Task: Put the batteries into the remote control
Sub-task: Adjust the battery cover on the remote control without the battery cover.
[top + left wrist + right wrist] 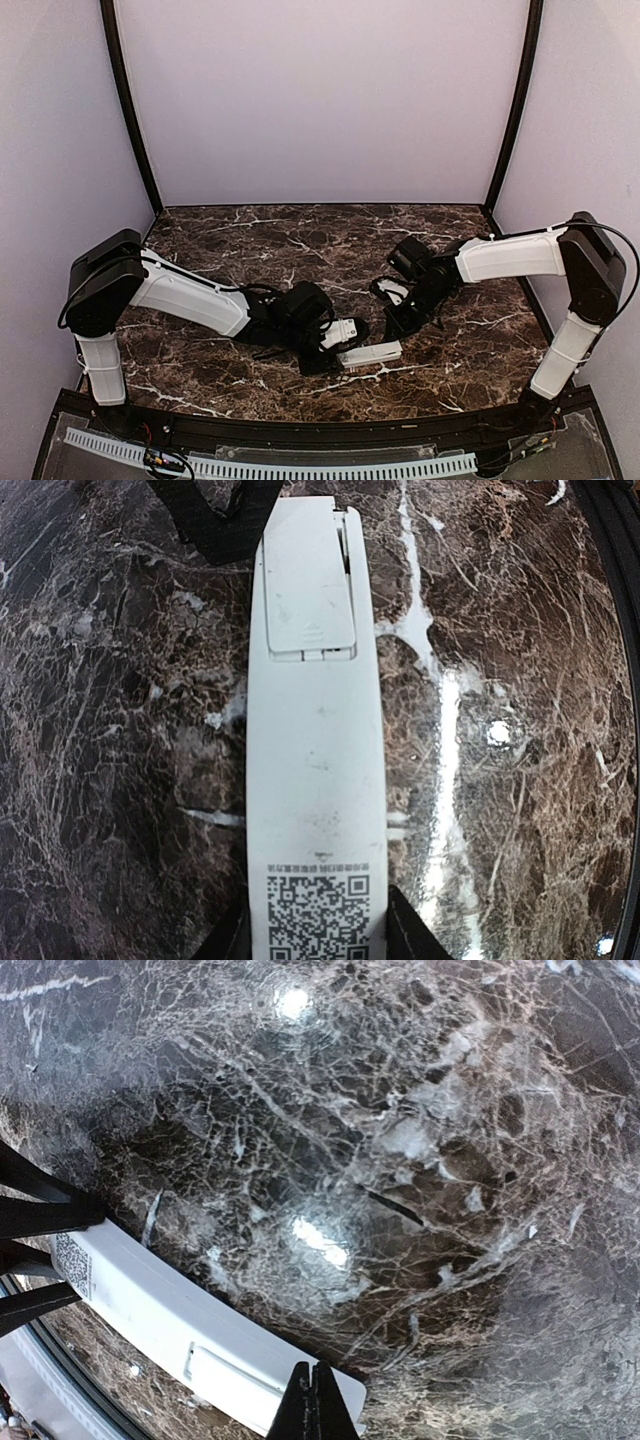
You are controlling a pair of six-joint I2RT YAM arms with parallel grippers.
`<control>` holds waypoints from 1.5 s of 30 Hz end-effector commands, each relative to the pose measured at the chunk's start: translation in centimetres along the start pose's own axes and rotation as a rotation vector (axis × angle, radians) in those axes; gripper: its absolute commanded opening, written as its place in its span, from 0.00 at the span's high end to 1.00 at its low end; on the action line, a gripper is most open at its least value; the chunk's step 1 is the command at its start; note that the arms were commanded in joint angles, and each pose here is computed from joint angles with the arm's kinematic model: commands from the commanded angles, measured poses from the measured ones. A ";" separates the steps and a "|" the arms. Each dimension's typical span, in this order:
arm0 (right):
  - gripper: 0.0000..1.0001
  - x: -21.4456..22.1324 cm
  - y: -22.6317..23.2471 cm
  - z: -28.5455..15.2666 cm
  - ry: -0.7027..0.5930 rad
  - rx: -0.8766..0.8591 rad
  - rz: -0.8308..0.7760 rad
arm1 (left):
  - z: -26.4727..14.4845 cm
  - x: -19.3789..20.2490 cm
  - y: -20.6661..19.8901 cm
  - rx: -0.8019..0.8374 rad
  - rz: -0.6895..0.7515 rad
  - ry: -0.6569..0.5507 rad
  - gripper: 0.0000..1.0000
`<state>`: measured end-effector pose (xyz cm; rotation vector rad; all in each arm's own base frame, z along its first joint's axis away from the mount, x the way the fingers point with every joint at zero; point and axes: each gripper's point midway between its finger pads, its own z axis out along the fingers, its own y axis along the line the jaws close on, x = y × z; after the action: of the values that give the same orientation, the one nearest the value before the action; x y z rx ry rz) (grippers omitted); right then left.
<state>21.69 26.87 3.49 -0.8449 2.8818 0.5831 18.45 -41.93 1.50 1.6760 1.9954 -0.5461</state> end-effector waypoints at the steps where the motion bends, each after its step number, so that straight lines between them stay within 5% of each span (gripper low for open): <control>1: 1.00 1.8 0.4 0.5 0.059 -0.006 -0.010 | 0.7 8.8 -1.4 0.041 -0.051 0.292 0.85; 16: 1.00 2.5 0.0 0.0 0.071 0.022 -0.004 | 0.8 8.9 -1.4 0.041 -0.049 0.297 0.88; 27: 1.00 -0.8 0.2 -0.8 -0.005 0.053 0.011 | 0.8 8.9 -1.4 0.042 -0.047 0.299 0.88; 45: 1.00 2.8 -0.1 0.6 0.066 0.038 0.080 | 0.9 9.0 -1.4 0.044 -0.051 0.303 0.89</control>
<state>21.69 26.85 3.20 -0.7492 2.8940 0.5458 18.45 -41.94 1.51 1.6760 1.9954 -0.5461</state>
